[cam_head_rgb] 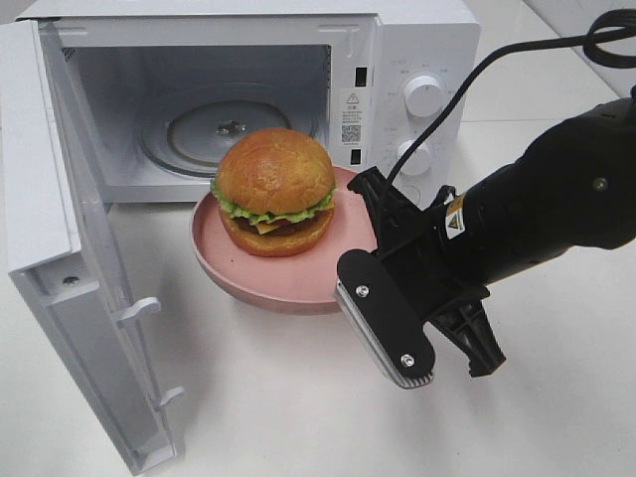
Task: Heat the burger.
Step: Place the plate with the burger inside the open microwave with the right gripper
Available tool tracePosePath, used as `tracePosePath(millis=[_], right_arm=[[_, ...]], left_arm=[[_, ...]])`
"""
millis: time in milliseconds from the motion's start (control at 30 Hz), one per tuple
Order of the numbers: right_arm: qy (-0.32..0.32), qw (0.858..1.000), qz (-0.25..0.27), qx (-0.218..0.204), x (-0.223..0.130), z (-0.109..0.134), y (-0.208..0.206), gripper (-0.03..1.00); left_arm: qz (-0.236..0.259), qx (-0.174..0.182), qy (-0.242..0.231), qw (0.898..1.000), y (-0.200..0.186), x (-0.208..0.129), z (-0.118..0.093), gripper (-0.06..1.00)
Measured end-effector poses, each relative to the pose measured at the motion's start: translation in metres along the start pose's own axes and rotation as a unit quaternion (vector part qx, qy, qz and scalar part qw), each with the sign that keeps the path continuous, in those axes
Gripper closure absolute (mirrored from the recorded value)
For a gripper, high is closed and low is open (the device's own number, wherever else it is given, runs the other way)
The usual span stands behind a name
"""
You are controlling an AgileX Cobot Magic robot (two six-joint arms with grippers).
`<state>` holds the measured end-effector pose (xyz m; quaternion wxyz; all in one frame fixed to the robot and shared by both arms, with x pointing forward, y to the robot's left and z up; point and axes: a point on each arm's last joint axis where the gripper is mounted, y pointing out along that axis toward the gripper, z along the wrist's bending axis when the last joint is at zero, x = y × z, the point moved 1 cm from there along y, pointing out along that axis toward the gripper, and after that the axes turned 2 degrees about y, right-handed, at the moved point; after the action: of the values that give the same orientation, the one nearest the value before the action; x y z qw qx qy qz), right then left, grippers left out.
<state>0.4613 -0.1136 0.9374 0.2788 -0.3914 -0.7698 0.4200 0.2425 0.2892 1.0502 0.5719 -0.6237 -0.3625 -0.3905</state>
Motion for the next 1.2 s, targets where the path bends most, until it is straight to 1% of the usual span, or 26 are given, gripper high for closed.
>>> tracePosePath(millis=[167,233,300,333,800,933,1100,1200], right_arm=[[0.001,1.0,-0.002,-0.013,0.002,-0.012,0.0,0.92],[0.002,1.0,-0.003,-0.019,0.003,-0.02,0.003,0.92],[0.003,1.0,-0.003,-0.02,0.003,-0.022,0.004,0.92],[0.009,1.0,-0.004,-0.023,0.004,-0.028,0.007,0.92],[0.015,0.999,-0.005,-0.029,0.007,-0.056,0.029,0.92],[0.028,0.999,-0.006,-0.026,0.009,-0.068,0.037,0.92],[0.04,0.999,-0.007,-0.024,0.01,-0.076,0.044,0.92],[0.048,0.998,-0.005,-0.031,0.011,-0.087,0.05,0.92]], left_arm=[[0.0,0.0,0.0,1.0,0.0,0.0,0.0,-0.03],[0.0,0.0,0.0,1.0,0.0,0.0,0.0,-0.03],[0.0,0.0,0.0,1.0,0.0,0.0,0.0,-0.03],[0.0,0.0,0.0,1.0,0.0,0.0,0.0,-0.03],[0.0,0.0,0.0,1.0,0.0,0.0,0.0,-0.03],[0.0,0.0,0.0,1.0,0.0,0.0,0.0,-0.03],[0.0,0.0,0.0,1.0,0.0,0.0,0.0,-0.03],[0.0,0.0,0.0,1.0,0.0,0.0,0.0,-0.03]])
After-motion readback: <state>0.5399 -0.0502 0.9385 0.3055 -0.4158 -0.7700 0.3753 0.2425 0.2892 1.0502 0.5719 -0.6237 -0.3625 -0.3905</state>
